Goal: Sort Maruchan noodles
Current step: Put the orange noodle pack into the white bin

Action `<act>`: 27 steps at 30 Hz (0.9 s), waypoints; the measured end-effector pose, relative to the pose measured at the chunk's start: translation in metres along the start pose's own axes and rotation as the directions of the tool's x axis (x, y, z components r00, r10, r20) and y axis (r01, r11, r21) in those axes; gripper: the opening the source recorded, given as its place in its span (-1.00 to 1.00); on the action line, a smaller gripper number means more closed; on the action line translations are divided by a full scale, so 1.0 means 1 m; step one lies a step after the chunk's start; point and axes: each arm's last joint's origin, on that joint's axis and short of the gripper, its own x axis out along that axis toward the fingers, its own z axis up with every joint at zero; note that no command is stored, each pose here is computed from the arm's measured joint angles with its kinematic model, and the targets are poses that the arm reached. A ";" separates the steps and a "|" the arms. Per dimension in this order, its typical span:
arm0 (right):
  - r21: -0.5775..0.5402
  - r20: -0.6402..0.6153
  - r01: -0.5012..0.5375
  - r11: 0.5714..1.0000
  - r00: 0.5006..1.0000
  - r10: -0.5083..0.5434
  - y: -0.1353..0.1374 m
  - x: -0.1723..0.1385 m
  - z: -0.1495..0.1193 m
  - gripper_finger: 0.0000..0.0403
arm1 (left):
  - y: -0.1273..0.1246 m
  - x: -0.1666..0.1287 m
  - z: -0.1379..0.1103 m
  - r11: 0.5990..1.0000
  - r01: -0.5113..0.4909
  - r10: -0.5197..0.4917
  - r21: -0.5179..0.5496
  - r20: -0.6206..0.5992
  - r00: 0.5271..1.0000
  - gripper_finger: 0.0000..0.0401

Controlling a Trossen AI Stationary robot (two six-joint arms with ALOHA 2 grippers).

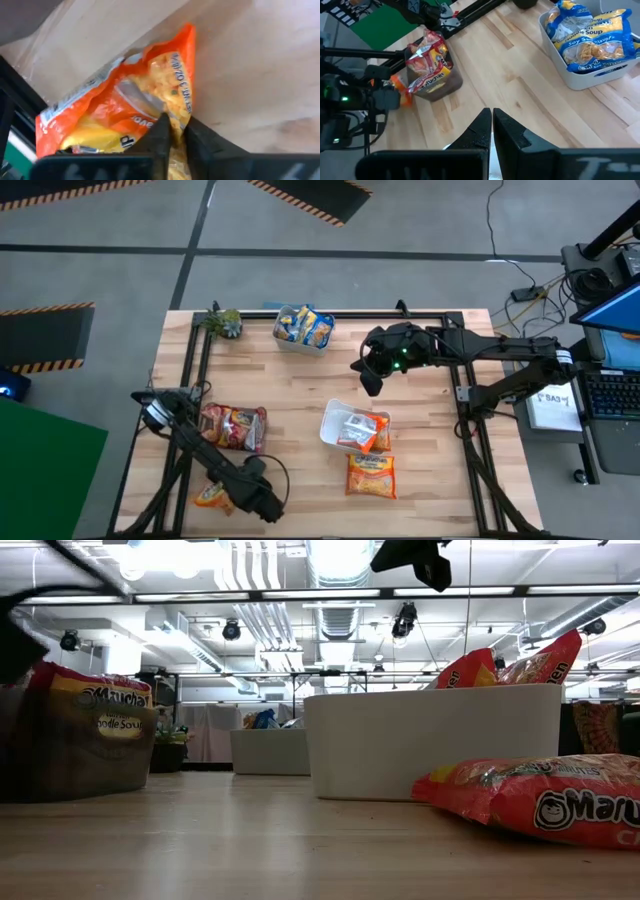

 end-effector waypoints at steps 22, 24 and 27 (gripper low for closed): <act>-0.049 -0.041 -0.074 0.996 0.997 0.072 0.022 -0.005 -0.013 -0.96 | 0.009 -0.156 0.006 0.916 0.021 -0.289 0.400 0.623 0.727 -1.00; -0.044 -0.050 -0.080 0.996 0.996 0.078 0.024 -0.010 -0.015 -0.96 | 0.010 -0.164 0.015 0.908 -0.008 -0.291 0.418 0.647 0.705 -1.00; -0.038 -0.067 -0.084 0.996 0.994 0.081 0.026 -0.017 -0.018 -0.96 | 0.013 -0.178 0.033 0.900 -0.062 -0.285 0.431 0.692 0.663 -1.00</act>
